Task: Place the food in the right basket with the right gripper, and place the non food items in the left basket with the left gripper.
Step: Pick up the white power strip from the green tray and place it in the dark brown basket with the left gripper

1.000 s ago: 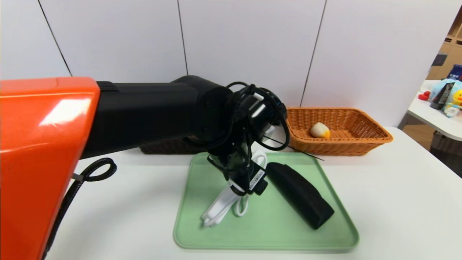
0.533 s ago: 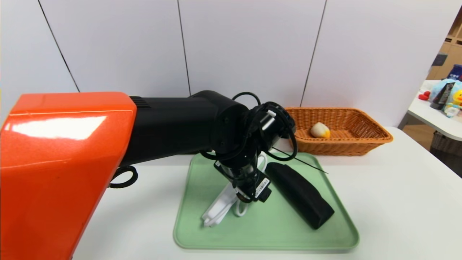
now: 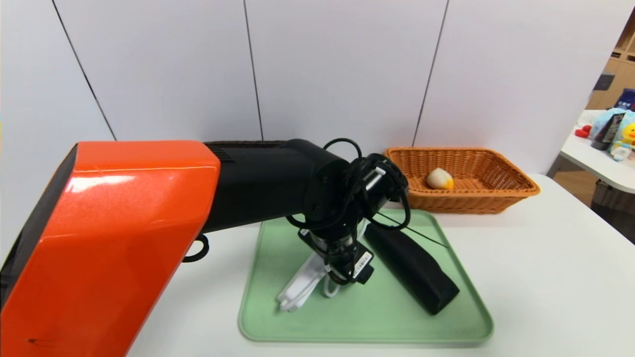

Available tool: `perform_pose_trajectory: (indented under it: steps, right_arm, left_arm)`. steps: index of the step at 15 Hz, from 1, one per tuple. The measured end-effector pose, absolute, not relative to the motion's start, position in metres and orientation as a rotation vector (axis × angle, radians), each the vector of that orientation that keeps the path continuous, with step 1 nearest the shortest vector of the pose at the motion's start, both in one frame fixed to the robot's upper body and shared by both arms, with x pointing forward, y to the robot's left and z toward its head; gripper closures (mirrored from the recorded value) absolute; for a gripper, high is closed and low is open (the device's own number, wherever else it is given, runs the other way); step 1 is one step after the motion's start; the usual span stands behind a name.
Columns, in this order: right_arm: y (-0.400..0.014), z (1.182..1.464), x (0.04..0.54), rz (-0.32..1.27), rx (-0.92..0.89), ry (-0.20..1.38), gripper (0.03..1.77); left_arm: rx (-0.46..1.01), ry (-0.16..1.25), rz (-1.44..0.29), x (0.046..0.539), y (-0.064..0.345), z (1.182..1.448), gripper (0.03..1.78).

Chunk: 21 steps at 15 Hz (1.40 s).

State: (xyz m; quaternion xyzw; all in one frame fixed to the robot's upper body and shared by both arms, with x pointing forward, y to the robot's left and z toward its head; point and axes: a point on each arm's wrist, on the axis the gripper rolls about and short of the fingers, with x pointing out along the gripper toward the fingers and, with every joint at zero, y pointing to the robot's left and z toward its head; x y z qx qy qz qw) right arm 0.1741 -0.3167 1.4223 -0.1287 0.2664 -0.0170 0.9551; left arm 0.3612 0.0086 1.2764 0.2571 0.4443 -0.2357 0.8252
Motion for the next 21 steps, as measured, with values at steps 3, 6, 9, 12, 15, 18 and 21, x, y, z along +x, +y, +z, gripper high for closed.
perform_pose_trajectory:
  steps: [3, 6, 9, 12, 15, 18, 21]
  right_arm:
    - [-0.317, 1.421, 0.172, -0.034, -0.262, 0.540, 0.11]
    - [-0.317, 1.419, 0.172, -0.033, -0.265, 0.547, 0.11]
    - [-0.318, 1.417, 0.171, -0.032, -0.269, 0.553, 0.11]
    - [-0.318, 1.415, 0.170, -0.030, -0.279, 0.556, 0.10]
    - [-0.319, 1.414, 0.167, -0.028, -0.284, 0.552, 0.11]
    - [-0.320, 1.414, 0.165, -0.028, -0.283, 0.549, 0.11]
    - [-0.320, 1.414, 0.165, -0.027, -0.283, 0.549, 0.10]
  left_arm:
    - [0.550, 0.956, -0.489, 0.366, 0.010, 1.271, 0.12]
    - [0.540, 0.967, -0.464, 0.375, 0.016, 1.268, 0.12]
    - [0.529, 0.958, -0.461, 0.378, 0.015, 1.266, 0.12]
    - [0.521, 0.946, -0.465, 0.381, 0.013, 1.264, 0.12]
    - [0.524, 0.947, -0.466, 0.380, 0.011, 1.262, 0.12]
    - [0.526, 0.954, -0.464, 0.381, 0.012, 1.261, 0.12]
    - [0.530, 0.963, -0.464, 0.380, 0.012, 1.260, 0.12]
